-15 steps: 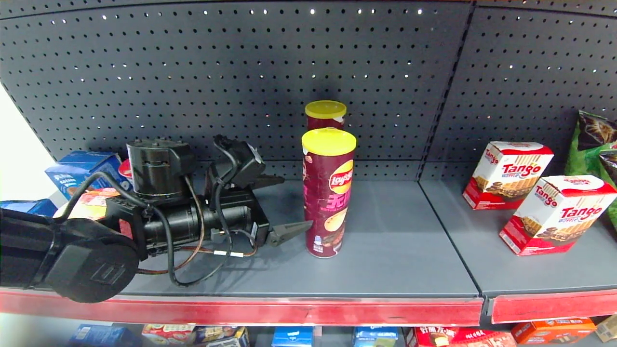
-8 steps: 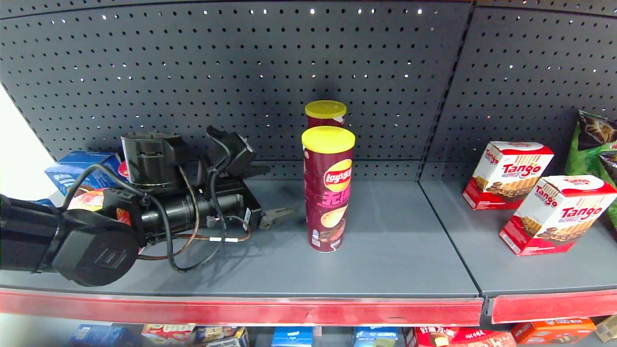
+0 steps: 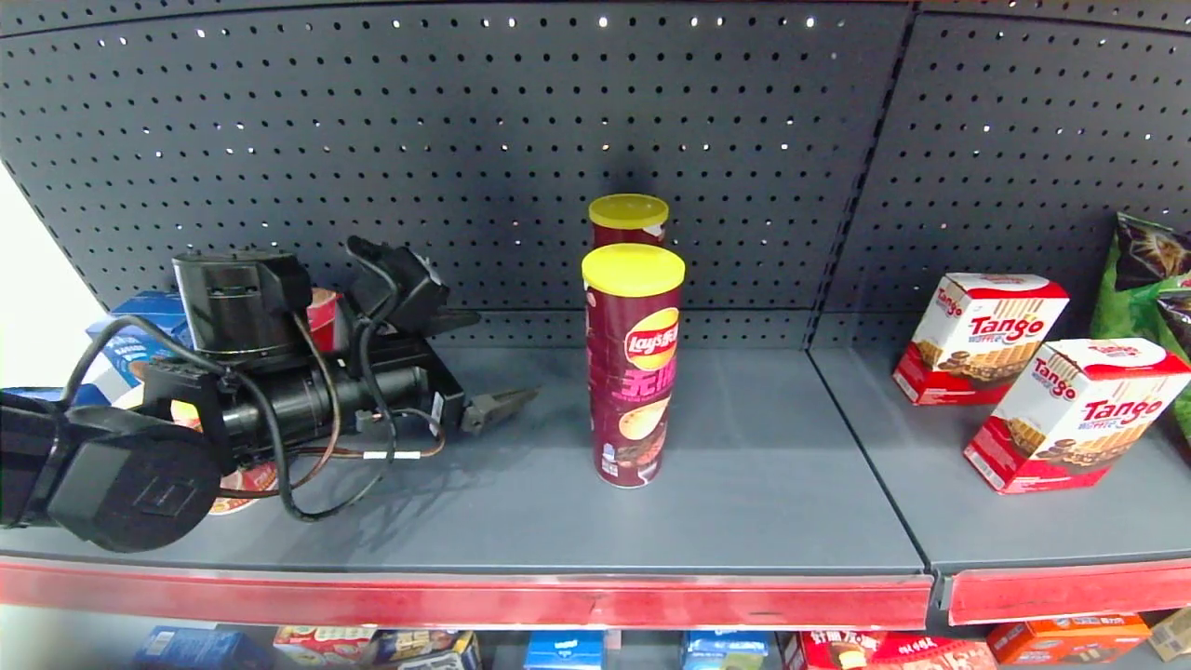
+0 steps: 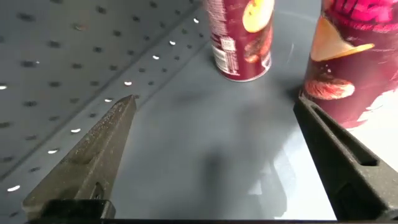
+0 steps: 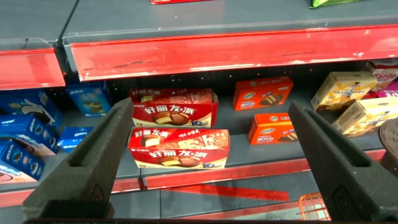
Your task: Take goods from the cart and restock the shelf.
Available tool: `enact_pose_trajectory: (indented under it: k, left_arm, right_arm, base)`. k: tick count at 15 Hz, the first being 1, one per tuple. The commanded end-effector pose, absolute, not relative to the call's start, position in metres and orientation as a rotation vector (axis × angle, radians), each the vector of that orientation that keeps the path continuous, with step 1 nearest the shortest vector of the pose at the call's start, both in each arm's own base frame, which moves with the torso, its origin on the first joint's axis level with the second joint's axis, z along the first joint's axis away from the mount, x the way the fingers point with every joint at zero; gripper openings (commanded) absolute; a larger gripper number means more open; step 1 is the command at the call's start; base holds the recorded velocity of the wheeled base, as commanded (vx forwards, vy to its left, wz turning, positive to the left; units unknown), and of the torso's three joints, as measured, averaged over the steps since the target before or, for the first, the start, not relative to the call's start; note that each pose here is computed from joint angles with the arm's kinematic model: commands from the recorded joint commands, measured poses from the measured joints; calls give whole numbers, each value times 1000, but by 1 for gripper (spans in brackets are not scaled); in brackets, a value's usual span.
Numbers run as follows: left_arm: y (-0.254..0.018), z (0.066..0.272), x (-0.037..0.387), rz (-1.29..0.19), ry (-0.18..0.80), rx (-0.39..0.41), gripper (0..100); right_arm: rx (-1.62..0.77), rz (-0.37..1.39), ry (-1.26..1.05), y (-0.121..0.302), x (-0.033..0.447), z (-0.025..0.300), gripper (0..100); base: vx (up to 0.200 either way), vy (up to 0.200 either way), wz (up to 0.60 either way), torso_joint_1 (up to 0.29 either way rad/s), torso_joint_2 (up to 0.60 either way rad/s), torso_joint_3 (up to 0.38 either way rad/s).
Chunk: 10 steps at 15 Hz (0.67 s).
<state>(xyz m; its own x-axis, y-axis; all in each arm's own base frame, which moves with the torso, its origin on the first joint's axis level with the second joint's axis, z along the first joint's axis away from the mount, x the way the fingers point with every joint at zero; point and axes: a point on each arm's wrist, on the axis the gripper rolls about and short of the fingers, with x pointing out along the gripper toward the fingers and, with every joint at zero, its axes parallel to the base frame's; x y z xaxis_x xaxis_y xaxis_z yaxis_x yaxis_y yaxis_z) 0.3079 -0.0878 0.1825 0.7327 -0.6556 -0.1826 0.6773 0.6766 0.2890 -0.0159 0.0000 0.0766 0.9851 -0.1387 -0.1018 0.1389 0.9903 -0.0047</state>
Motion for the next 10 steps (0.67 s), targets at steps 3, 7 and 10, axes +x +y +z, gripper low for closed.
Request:
enact_pose_trajectory:
  k: [3, 7, 10]
  left_arm:
    - [-42, 214, 270, -601, -2, 352, 100]
    - [-22, 230, 209, -525, -32, 201, 100]
    - [-17, 229, 153, -442, -80, 145, 100]
  right_arm:
    - [3, -140, 103, 0, -16, 77, 100]
    - [3, -140, 103, 0, -16, 77, 100]
    - [3, -140, 103, 0, -16, 77, 100]
  base:
    - [0, 0, 0, 0, 0, 0]
    - [0, 0, 0, 0, 0, 0]
    - [0, 0, 0, 0, 0, 0]
